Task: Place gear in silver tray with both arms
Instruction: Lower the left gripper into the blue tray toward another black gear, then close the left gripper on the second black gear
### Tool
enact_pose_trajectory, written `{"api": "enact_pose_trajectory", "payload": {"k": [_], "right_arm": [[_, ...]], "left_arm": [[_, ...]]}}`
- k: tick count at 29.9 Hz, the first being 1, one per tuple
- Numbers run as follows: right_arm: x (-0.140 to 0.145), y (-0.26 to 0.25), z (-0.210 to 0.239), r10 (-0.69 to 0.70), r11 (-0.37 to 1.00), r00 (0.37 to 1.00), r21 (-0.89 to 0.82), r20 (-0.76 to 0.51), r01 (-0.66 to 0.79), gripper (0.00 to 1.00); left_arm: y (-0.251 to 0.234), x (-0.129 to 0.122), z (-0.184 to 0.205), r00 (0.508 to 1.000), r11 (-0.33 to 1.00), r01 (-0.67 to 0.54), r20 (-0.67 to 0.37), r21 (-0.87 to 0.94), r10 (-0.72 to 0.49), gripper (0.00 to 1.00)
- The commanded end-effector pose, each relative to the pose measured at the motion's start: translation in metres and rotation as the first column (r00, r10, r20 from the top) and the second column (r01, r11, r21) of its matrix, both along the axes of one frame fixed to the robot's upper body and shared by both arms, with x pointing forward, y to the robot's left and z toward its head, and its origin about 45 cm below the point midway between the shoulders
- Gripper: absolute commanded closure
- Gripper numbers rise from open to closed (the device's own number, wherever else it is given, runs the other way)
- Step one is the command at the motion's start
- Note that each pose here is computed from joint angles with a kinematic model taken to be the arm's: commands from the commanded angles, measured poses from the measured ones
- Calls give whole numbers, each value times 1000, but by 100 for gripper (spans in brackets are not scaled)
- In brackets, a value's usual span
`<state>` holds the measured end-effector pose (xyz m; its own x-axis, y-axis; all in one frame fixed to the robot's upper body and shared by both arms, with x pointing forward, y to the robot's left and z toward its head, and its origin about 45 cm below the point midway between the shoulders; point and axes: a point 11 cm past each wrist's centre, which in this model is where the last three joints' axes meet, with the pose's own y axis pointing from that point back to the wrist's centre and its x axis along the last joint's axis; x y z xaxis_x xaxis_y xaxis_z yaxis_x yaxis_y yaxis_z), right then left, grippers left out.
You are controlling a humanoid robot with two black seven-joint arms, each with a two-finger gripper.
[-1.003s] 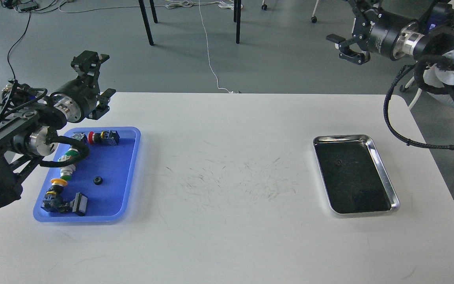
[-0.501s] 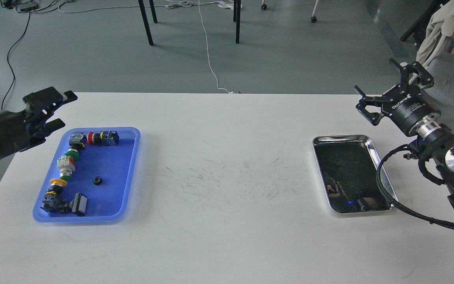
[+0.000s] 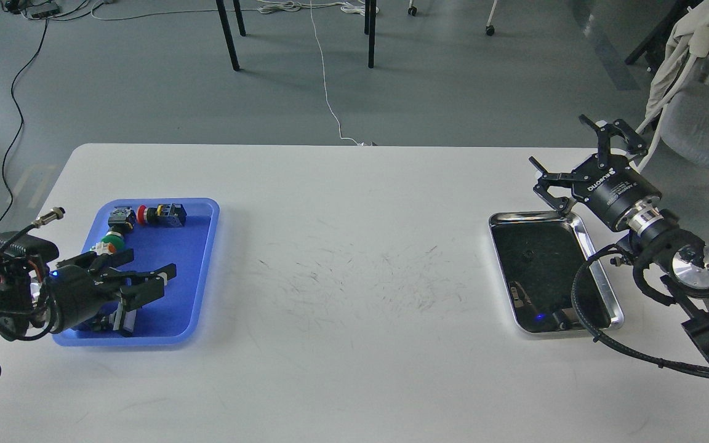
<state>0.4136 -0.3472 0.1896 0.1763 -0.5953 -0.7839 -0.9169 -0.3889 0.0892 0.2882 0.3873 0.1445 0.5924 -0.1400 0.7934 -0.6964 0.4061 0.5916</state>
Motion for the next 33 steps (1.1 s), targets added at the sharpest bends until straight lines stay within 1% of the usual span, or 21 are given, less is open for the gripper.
{"api": "enact_pose_trajectory", "payload": {"k": [1, 5, 10, 19, 24, 30, 33], "right_arm": [[0, 0, 0, 3, 1000, 1000, -7, 0, -3, 3], [-1, 0, -1, 5, 1000, 1000, -12, -3, -5, 3], [0, -1, -1, 17, 998, 1000, -55, -1, -17, 3], [1, -1, 1, 19, 998, 1000, -63, 2, -19, 3], [1, 0, 1, 20, 998, 1000, -61, 4, -20, 3], [2, -1, 2, 21, 998, 1000, -64, 7, -20, 3], [1, -3, 2, 19, 998, 1000, -66, 5, -18, 3]], "left_arm": [[10, 2, -8, 1000, 997, 24, 8, 77, -25, 4], [12, 5, -20, 1000, 996, 8, -2, 90, -8, 5], [19, 0, -33, 999, 992, 14, -32, 125, -10, 7], [16, 2, -40, 999, 991, 16, -39, 129, -11, 17], [17, 1, -41, 999, 990, 20, -39, 137, -15, 27], [20, 1, -42, 999, 985, 40, -39, 166, -34, 54], [22, 0, -43, 999, 984, 39, -41, 172, -33, 58]]}}
